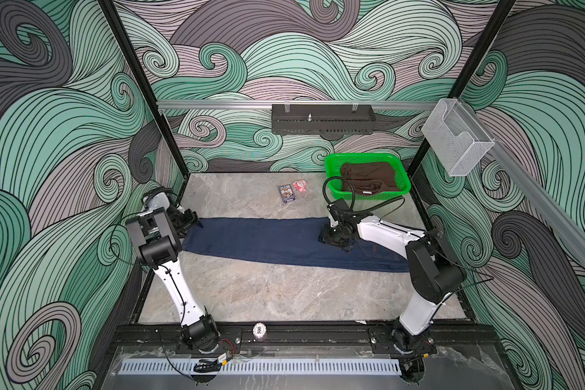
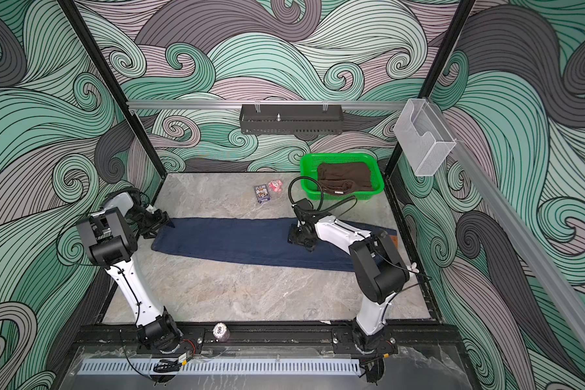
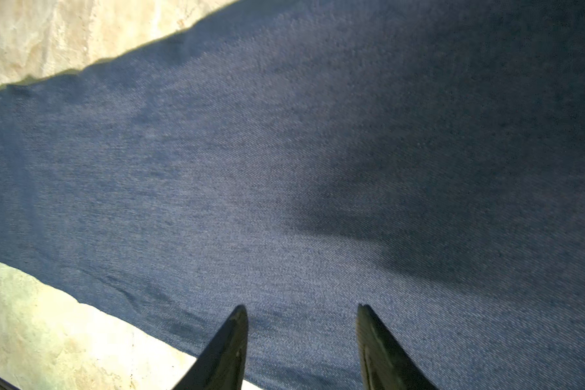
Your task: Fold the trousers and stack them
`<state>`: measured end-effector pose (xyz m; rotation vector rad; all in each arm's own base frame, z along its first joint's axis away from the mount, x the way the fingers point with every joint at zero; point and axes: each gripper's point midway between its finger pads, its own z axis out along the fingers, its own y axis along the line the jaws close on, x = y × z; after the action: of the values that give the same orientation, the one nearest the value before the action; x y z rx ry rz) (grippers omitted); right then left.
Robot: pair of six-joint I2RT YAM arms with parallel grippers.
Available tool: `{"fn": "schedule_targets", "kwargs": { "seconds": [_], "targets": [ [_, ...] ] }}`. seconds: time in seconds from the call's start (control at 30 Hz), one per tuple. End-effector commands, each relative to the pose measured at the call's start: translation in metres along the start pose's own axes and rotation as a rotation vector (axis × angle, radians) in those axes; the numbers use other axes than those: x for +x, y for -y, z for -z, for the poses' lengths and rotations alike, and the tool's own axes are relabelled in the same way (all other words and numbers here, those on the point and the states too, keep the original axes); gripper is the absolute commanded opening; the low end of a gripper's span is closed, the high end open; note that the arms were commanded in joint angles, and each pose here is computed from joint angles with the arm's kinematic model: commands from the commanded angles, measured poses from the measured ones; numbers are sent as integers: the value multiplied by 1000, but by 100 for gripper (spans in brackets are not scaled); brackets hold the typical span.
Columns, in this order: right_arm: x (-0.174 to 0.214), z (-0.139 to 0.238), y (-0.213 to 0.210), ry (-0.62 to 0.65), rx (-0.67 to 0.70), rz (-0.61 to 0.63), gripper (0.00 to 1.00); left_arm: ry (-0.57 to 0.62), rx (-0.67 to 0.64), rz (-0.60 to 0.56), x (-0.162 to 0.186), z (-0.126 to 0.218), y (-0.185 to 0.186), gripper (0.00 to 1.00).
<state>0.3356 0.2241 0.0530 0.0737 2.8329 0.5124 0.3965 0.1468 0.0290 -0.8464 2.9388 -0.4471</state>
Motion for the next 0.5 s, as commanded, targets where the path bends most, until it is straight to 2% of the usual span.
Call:
{"fn": "schedule_targets", "kwargs": {
  "seconds": [0.0,0.23,0.3,0.47],
  "targets": [
    [2,-5,-4,-2,-25,-1,53,-14,37,-12,9,11,9,69],
    [8,-15,-4,-22,-47,-13,53,-86,11,5,21,-7,-1,57],
    [11,-17,-3,-31,-45,-16,53,-88,7,4,22,-7,-1,50],
    [6,-19,-7,-12,-64,-13,53,-75,17,-10,21,-1,5,25]
  ]
}}
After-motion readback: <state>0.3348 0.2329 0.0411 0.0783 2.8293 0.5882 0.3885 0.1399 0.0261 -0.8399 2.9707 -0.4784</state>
